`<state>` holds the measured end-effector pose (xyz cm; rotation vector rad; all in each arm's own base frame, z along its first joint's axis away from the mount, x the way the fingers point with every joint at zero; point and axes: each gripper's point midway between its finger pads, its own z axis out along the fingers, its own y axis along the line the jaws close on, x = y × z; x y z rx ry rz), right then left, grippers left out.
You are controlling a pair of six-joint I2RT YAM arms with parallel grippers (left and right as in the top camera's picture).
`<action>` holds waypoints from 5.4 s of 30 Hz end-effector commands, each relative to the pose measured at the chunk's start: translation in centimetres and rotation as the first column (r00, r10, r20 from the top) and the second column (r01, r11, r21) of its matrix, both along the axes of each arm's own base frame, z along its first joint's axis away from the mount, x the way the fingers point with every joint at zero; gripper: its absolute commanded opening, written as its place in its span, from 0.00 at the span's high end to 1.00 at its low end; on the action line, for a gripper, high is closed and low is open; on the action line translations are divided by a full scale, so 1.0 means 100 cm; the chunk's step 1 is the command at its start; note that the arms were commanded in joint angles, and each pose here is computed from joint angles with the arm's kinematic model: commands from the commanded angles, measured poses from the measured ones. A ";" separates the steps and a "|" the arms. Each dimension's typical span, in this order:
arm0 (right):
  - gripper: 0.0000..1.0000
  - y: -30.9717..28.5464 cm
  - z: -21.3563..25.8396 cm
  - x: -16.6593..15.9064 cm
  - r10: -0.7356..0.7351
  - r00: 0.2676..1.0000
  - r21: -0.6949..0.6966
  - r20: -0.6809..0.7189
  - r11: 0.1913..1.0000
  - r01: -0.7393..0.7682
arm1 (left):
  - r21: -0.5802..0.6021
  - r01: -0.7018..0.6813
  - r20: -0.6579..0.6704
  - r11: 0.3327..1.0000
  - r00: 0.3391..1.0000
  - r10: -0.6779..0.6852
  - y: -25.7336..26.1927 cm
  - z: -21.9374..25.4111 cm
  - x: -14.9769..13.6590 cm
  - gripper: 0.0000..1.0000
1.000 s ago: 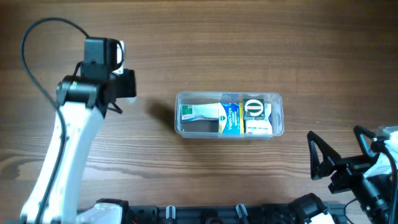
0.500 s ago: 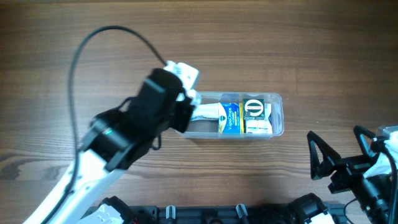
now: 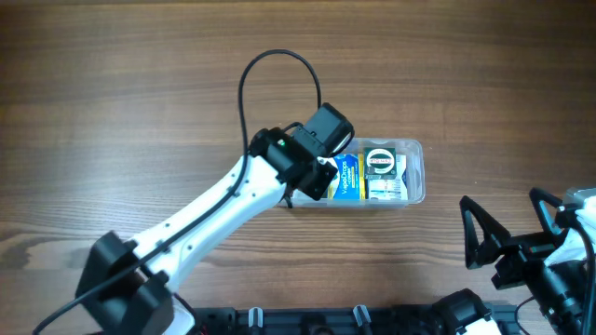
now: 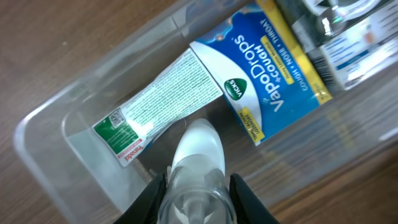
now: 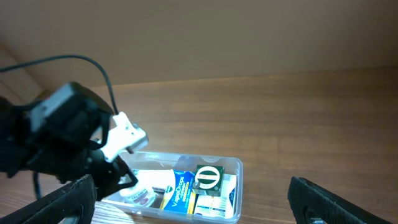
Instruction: Pack container
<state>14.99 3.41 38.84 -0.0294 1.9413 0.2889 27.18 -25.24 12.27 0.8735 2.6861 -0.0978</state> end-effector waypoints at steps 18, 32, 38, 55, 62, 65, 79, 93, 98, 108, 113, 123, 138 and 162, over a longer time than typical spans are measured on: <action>0.00 -0.002 0.002 0.000 -0.008 1.000 -0.010 0.008 1.000 0.008 | -0.094 -0.045 0.028 0.995 0.998 0.048 -0.017 0.013 0.009 0.38; 0.00 -0.002 0.002 0.000 -0.007 1.000 -0.010 0.008 1.000 0.007 | -0.431 -0.381 0.472 0.818 0.677 0.565 0.146 0.219 0.002 0.20; 0.00 -0.002 0.002 0.000 -0.008 1.000 -0.010 0.008 1.000 0.008 | -0.520 -0.540 0.411 0.662 0.521 0.748 0.235 0.230 -0.071 0.14; 0.00 -0.002 0.002 0.000 -0.007 1.000 -0.010 0.008 1.000 0.007 | -0.476 -0.501 0.211 0.723 0.733 0.647 0.208 0.192 -0.116 0.00; 0.00 -0.002 0.002 0.000 -0.008 1.000 -0.010 0.008 1.000 0.008 | -0.498 -0.354 0.342 0.792 0.759 0.554 0.196 0.216 -0.099 0.00; 0.00 -0.002 0.002 0.000 -0.008 1.000 -0.010 0.008 1.000 0.008 | -0.507 -0.330 0.368 0.796 0.753 0.546 0.195 0.222 -0.096 0.00; 0.00 -0.002 0.002 0.000 -0.007 1.000 -0.010 0.008 1.000 0.007 | -0.539 -0.124 0.554 0.833 0.693 0.462 0.201 0.195 -0.097 0.00; 0.00 -0.002 0.002 0.000 -0.007 1.000 -0.010 0.008 1.000 0.007 | -0.587 -0.023 0.551 0.809 0.720 0.420 0.182 0.076 -0.069 0.00; 0.00 -0.002 0.002 0.000 -0.008 1.000 -0.010 0.008 1.000 0.008 | -0.585 -0.044 0.526 0.810 0.739 0.420 0.182 0.054 -0.068 0.00; 0.00 -0.002 0.002 0.000 -0.007 1.000 -0.010 0.008 1.000 0.007 | -0.591 0.038 0.598 0.806 0.691 0.406 0.178 0.045 -0.073 0.00; 0.00 -0.002 0.002 0.000 -0.007 1.000 -0.010 0.008 1.000 0.007 | -0.593 0.037 0.576 0.804 0.717 0.392 0.174 0.027 -0.071 0.00; 0.00 -0.002 0.002 0.000 -0.007 1.000 -0.010 0.008 1.000 0.007 | -0.592 0.012 0.543 0.806 0.745 0.388 0.173 0.004 -0.069 0.00; 0.00 -0.002 0.002 0.000 -0.007 1.000 -0.010 0.008 1.000 0.007 | -0.592 0.011 0.542 0.806 0.745 0.388 0.173 0.004 -0.069 0.00; 0.00 -0.018 -0.049 0.032 -0.120 0.992 -0.142 0.025 0.982 0.122 | -0.592 0.011 0.542 0.806 0.745 0.388 0.173 0.004 -0.069 0.00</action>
